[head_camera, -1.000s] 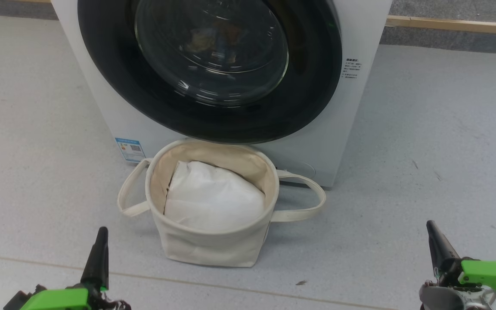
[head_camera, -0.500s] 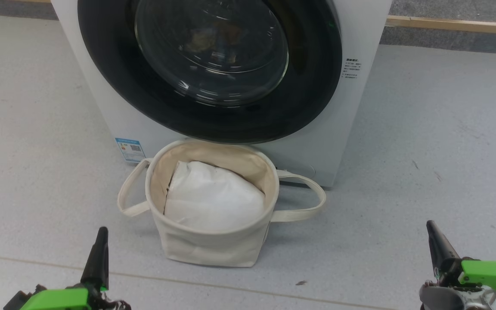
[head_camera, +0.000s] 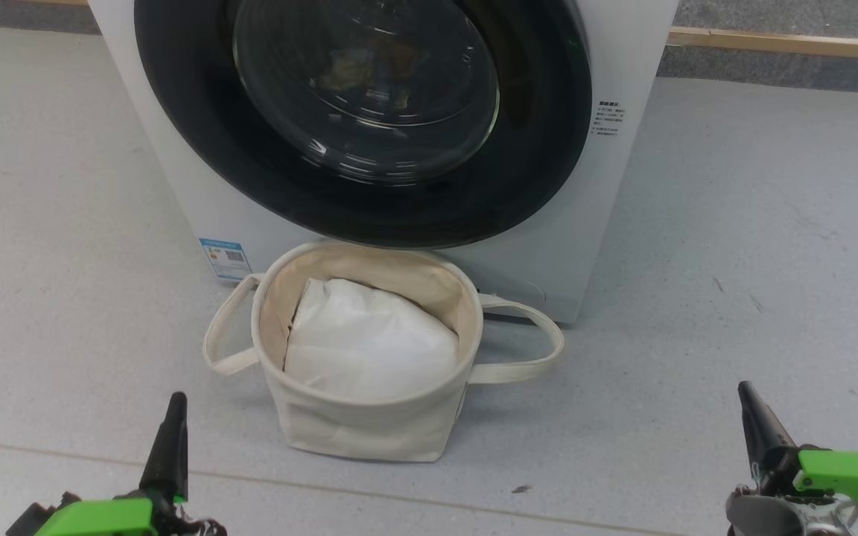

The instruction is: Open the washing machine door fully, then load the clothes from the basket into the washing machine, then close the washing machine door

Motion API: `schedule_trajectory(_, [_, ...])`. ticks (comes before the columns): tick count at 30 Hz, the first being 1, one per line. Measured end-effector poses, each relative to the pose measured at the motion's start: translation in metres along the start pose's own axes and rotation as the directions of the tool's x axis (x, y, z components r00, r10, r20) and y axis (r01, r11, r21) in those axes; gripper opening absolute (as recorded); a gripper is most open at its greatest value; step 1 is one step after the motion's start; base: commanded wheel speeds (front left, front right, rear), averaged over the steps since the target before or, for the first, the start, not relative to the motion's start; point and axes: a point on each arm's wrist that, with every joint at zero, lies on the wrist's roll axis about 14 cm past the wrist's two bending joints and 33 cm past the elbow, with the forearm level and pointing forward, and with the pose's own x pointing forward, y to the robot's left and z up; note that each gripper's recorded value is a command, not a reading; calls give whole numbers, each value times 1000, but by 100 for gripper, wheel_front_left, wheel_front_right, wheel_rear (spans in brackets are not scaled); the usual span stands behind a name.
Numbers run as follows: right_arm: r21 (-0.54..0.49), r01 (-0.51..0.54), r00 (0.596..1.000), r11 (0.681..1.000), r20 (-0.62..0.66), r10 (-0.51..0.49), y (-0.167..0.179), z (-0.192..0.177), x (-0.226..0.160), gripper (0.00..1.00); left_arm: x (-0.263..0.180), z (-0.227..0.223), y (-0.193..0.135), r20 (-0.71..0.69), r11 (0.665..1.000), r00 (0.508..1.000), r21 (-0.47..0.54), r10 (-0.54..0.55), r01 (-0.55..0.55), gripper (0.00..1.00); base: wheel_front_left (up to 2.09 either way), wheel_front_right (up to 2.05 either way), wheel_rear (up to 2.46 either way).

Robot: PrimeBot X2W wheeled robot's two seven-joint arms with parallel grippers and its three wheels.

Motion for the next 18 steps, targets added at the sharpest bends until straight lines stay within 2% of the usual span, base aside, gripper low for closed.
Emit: schedule_trajectory(18, [1,0,1000,1000,1,0,0,1,0,0,0,0,0,0,1000,1000,0,0,0,0,0,0,0])
